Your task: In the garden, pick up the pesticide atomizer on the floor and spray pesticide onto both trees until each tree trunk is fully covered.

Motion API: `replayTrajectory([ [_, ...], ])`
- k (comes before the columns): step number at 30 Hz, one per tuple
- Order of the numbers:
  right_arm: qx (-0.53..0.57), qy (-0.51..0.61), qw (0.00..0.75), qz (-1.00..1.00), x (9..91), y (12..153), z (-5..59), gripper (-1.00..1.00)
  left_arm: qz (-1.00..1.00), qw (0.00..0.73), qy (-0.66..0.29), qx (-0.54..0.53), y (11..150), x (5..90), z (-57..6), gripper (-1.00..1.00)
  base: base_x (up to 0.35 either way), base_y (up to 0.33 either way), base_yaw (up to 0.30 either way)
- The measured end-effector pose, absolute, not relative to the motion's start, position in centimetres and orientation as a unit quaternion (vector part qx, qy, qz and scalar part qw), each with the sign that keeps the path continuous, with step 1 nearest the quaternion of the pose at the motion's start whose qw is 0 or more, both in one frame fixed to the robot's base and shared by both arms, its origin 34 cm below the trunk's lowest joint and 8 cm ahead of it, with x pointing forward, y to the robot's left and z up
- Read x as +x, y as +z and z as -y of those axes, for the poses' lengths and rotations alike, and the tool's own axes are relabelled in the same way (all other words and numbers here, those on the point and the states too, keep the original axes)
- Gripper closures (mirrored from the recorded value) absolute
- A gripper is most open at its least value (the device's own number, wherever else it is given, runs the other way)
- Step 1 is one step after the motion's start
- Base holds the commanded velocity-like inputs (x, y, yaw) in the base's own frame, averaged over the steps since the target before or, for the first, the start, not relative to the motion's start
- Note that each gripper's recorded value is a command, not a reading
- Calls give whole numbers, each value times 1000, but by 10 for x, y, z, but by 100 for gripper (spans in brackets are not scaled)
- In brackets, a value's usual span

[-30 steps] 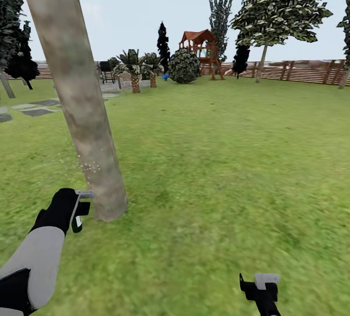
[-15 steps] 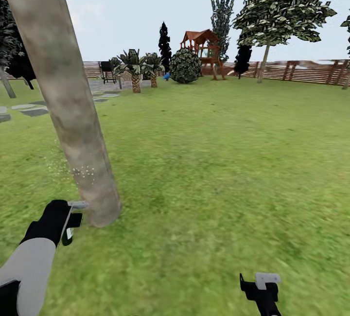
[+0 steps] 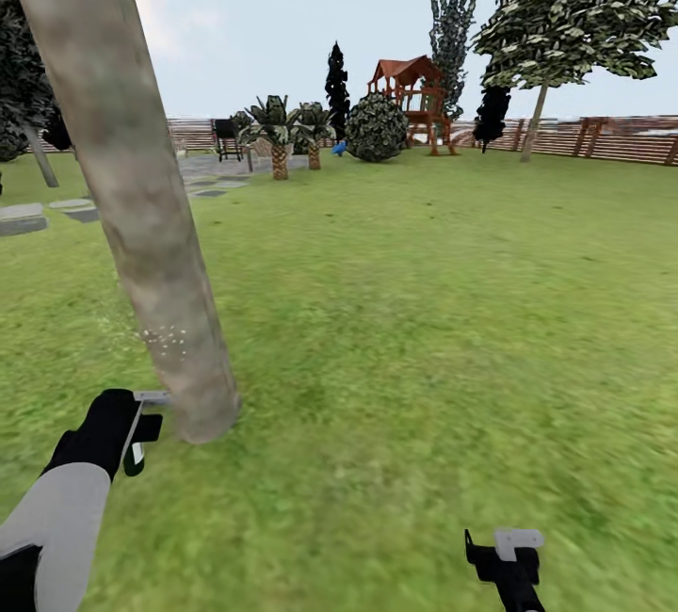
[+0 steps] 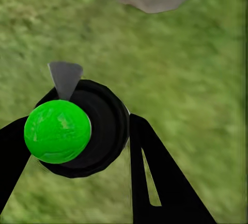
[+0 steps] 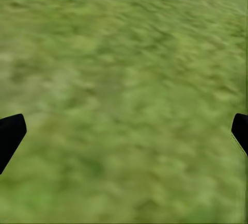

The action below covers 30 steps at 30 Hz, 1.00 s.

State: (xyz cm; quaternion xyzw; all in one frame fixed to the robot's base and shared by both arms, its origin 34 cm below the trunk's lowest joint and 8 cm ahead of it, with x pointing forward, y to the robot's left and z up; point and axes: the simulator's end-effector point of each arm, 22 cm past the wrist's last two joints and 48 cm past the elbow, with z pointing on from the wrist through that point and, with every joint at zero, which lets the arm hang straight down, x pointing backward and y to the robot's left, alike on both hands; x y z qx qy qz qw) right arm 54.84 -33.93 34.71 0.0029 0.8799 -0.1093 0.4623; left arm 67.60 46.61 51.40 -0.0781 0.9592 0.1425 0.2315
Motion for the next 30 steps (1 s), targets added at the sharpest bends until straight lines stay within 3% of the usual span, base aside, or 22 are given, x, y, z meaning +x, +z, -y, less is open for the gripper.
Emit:
replayTrajectory([
  [23, 2, -106, 462, -881, 549, 346, 334, -100, -953, 253, 156, -63, 495, 663, -480, 100, 137, -260, 68],
  [30, 2, -105, 462, -881, 549, 346, 333, -100, -953, 253, 155, -64, 494, 663, -479, 100, 50, -273, 234],
])
